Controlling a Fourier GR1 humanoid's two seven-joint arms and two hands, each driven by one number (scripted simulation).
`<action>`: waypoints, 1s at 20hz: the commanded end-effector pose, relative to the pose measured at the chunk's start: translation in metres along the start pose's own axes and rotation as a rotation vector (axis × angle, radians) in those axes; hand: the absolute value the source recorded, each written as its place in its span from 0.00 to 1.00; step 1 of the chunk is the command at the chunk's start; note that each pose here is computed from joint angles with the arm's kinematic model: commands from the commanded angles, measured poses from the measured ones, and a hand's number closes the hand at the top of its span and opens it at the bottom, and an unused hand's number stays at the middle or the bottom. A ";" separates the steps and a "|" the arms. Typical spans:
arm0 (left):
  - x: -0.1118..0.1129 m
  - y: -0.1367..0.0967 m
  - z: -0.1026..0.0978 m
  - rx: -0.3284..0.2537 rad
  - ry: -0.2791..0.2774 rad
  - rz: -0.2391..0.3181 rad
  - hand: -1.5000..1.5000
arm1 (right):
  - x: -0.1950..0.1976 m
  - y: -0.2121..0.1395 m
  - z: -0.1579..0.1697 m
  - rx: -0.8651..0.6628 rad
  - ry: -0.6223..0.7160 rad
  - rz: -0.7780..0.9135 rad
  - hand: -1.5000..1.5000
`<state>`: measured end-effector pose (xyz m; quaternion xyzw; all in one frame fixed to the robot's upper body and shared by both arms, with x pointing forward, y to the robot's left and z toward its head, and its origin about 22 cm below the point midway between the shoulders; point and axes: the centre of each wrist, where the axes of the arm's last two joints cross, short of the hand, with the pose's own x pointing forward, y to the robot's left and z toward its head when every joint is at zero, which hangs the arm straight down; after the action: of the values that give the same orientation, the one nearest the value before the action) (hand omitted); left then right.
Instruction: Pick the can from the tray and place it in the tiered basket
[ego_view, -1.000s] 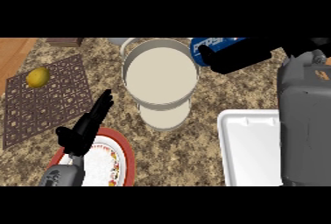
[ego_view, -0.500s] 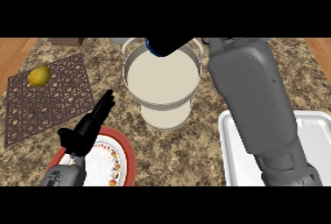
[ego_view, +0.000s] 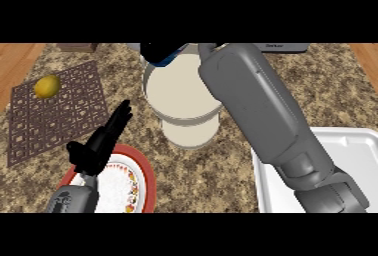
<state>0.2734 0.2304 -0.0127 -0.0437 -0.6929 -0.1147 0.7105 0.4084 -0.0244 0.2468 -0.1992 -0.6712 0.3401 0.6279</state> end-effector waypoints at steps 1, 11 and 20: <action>0.004 -0.011 -0.016 -0.011 0.002 0.003 0.50 | -0.003 0.018 -0.008 0.029 -0.006 -0.073 1.00; 0.003 -0.008 -0.001 -0.006 -0.011 -0.010 0.50 | -0.010 0.010 -0.016 0.224 0.290 -0.398 0.00; -0.022 -0.002 0.006 0.031 0.018 0.008 0.50 | 0.001 -0.006 0.000 -0.115 0.193 -0.487 0.00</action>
<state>0.2754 0.2310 -0.0225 -0.0399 -0.6914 -0.1068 0.7134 0.4123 -0.0207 0.2402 -0.0674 -0.6236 0.1723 0.7595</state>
